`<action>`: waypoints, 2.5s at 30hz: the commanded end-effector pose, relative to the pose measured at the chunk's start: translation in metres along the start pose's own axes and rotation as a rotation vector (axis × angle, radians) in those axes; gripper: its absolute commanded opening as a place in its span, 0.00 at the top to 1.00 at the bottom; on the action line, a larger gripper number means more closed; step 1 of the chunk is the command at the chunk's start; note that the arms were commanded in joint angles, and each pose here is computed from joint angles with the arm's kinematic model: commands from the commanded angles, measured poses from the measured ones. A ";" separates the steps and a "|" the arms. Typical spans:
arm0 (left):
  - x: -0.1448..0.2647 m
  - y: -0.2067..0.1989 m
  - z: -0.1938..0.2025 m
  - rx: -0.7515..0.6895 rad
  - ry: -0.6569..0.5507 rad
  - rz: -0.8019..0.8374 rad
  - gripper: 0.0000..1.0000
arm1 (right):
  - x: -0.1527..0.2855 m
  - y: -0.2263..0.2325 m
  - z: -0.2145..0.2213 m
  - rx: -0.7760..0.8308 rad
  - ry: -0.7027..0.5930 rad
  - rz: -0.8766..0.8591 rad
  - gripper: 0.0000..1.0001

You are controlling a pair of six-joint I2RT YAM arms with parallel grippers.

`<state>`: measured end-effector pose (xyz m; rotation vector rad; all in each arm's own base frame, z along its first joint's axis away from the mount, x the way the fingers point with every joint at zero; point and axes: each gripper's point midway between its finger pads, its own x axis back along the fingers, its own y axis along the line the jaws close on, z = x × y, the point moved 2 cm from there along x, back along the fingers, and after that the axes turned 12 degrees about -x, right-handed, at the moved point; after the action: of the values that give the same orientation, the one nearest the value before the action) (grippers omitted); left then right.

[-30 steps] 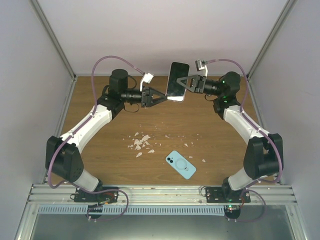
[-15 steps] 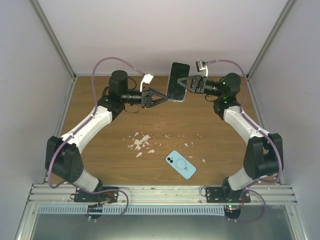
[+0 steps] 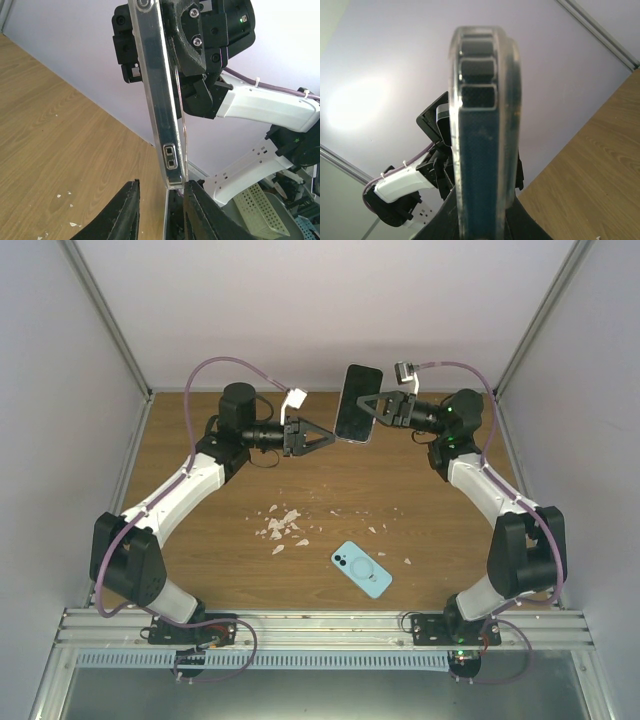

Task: Take the phone out of the phone case
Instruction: Remove the phone case from the phone.

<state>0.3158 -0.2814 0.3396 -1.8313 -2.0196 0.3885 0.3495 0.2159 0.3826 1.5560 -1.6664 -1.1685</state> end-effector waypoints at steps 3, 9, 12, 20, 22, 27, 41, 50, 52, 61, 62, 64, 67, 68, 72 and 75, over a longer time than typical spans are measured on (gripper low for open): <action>0.001 0.017 0.003 0.032 -0.015 -0.085 0.76 | 0.000 0.034 0.004 0.098 0.004 -0.069 0.99; 0.000 0.029 0.010 0.058 -0.003 -0.130 0.79 | -0.001 0.045 0.009 0.118 0.017 -0.111 1.00; 0.000 0.036 0.016 0.079 0.004 -0.150 0.80 | -0.002 0.049 0.012 0.124 0.023 -0.125 0.99; 0.000 0.049 0.027 0.104 0.018 -0.192 0.81 | -0.003 0.059 0.019 0.128 0.036 -0.162 0.99; 0.001 0.053 0.029 0.112 0.019 -0.205 0.82 | -0.003 0.061 0.020 0.123 0.037 -0.168 1.00; 0.002 0.061 0.034 0.125 0.024 -0.226 0.82 | -0.003 0.064 0.022 0.119 0.040 -0.181 0.99; 0.009 0.090 0.063 0.224 0.062 -0.328 0.83 | -0.002 0.077 0.026 0.137 0.046 -0.215 0.99; 0.019 0.099 0.064 0.242 0.048 -0.359 0.81 | -0.001 0.078 0.027 0.141 0.048 -0.221 0.99; 0.018 0.089 0.058 0.221 0.033 -0.312 0.77 | -0.001 0.077 0.026 0.143 0.046 -0.219 1.00; 0.024 0.011 0.001 -0.026 -0.057 -0.036 0.48 | 0.004 0.063 0.018 0.149 0.013 -0.178 1.00; 0.026 0.002 -0.004 -0.053 -0.063 -0.015 0.45 | 0.005 0.062 0.016 0.149 0.006 -0.174 1.00; 0.031 -0.013 -0.009 -0.110 -0.075 0.012 0.40 | 0.007 0.061 0.015 0.150 0.001 -0.167 0.99; 0.036 -0.031 -0.013 -0.150 -0.078 0.045 0.35 | 0.008 0.059 0.014 0.150 -0.004 -0.161 0.99; 0.036 -0.034 -0.013 -0.151 -0.077 0.052 0.34 | 0.007 0.058 0.015 0.148 -0.005 -0.160 1.00; 0.029 -0.044 -0.018 -0.166 -0.074 0.049 0.34 | 0.007 0.057 0.015 0.148 -0.006 -0.157 1.00; 0.021 -0.046 -0.021 -0.167 -0.066 0.042 0.34 | 0.007 0.057 0.015 0.149 -0.005 -0.159 1.00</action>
<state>0.2883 -0.2568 0.3674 -1.9340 -2.0971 0.3562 0.3156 0.2130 0.4079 1.7362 -1.6227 -1.1590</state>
